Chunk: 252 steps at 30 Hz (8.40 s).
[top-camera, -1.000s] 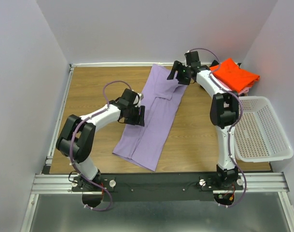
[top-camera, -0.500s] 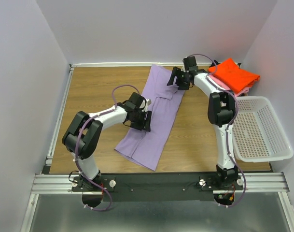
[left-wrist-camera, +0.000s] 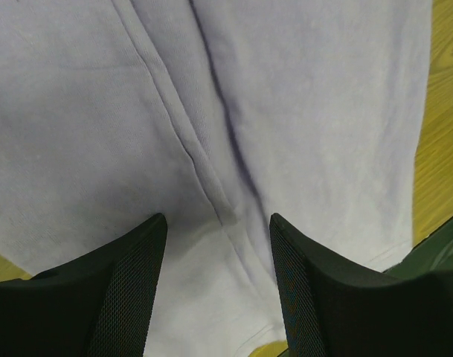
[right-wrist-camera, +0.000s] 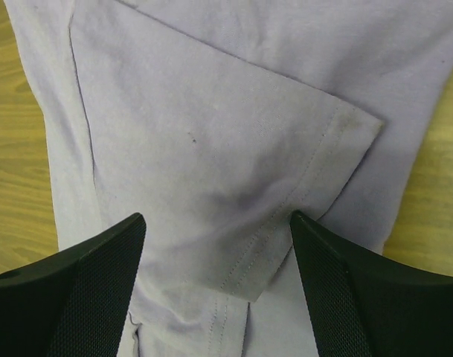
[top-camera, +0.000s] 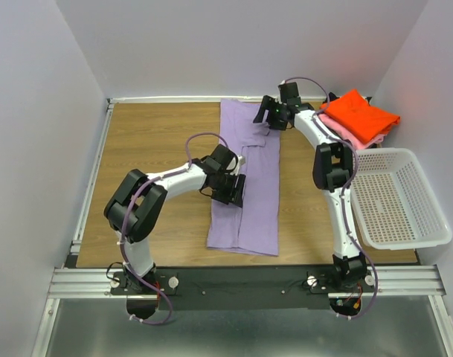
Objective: Fold and stack the t-shirts
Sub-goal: Fold the tshirt
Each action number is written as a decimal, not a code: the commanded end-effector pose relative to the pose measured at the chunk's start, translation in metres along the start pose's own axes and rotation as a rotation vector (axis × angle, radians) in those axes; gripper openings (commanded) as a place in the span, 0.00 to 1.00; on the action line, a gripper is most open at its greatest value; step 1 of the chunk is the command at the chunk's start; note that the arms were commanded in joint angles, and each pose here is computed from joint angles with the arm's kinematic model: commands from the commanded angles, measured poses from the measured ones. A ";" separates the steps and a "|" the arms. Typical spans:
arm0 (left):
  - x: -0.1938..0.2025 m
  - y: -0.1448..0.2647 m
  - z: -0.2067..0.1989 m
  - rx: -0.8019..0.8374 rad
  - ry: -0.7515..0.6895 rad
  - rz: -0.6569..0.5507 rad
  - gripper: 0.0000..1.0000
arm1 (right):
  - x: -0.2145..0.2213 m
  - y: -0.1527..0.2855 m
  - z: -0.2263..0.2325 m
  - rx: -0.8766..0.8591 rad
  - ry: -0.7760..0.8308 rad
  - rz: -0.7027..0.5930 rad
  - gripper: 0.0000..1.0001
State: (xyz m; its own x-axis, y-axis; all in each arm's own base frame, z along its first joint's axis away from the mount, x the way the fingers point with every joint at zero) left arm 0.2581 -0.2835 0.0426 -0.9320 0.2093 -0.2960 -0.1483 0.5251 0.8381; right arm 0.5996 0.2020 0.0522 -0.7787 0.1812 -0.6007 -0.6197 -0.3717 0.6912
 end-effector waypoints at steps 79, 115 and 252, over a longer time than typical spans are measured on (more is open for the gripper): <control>0.150 0.073 0.036 0.004 0.143 0.085 0.55 | 0.416 0.291 0.011 0.183 -0.130 0.757 0.17; 0.128 0.061 0.019 0.024 0.088 0.069 0.00 | 0.387 0.294 0.019 0.203 -0.076 0.681 0.02; -0.069 -0.008 0.043 0.061 -0.045 -0.125 0.77 | 0.009 0.060 0.029 0.221 -0.001 0.081 0.72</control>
State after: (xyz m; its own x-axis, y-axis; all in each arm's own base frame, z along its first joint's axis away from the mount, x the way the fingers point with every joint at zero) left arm 0.3494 -0.2726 0.0497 -0.8769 0.1324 -0.4621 -0.2876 0.6258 0.7250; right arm 0.5481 0.2050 0.0776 -0.8508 0.1335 -0.5082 -0.5246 -0.1620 0.8358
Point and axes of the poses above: each gripper's point midway between its finger pads, its own y axis back along the fingers, its own z axis along the line the jaws close on, x = y × z, the point moved 1 cm from there along y, back along the fingers, and after that the axes turned 5 degrees about y, right-handed, at the moved point
